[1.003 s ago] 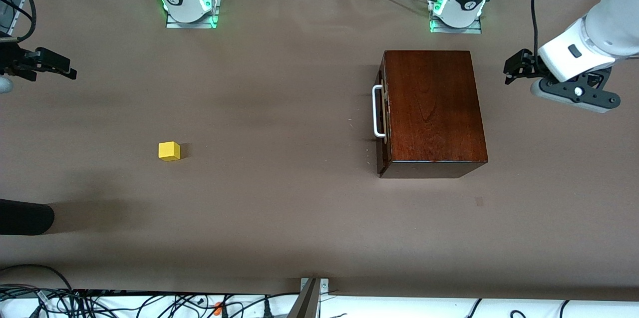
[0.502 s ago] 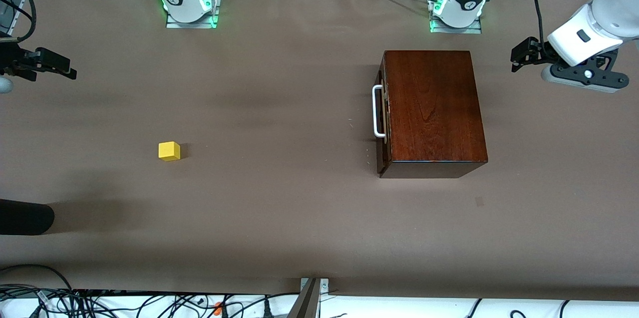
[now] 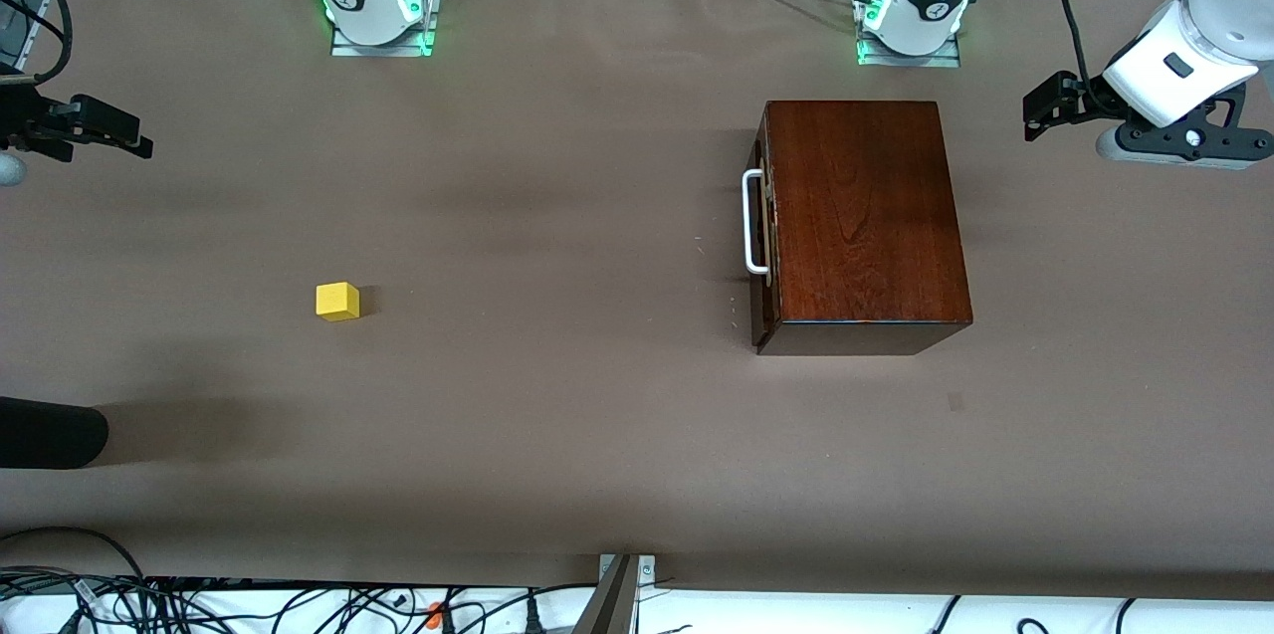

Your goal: Open drawer, take yellow block, close drawer

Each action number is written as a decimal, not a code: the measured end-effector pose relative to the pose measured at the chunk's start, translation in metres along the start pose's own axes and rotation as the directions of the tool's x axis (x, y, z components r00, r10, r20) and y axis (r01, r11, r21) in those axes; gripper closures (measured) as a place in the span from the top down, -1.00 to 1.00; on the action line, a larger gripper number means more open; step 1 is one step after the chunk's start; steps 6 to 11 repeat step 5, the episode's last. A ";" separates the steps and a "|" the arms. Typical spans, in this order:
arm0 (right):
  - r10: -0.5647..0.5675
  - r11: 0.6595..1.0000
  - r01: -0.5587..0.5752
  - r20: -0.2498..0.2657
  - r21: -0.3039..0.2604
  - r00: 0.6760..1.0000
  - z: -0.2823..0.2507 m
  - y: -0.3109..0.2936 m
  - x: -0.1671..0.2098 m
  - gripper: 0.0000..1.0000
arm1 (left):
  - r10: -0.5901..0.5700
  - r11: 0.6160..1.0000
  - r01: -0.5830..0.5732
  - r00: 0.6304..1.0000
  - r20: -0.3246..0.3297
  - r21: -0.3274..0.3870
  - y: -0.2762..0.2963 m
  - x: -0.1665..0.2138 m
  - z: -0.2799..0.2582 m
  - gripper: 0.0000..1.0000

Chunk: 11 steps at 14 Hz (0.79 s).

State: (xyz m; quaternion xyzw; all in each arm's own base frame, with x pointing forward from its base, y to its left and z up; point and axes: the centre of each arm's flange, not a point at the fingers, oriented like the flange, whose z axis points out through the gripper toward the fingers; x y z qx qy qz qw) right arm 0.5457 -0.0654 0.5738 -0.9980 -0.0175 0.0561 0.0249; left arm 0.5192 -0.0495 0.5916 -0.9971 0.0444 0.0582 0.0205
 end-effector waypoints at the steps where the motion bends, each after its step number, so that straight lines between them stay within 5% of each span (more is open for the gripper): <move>1: 0.000 1.000 0.000 0.000 0.000 1.000 0.000 0.000 0.000 1.00 | 0.000 1.000 0.000 1.000 -0.001 0.000 0.000 0.000 0.000 1.00; 11: 0.000 1.000 0.000 0.000 0.000 1.000 0.000 0.000 0.000 1.00 | -0.016 1.000 0.016 1.000 -0.006 -0.001 0.002 -0.001 -0.002 1.00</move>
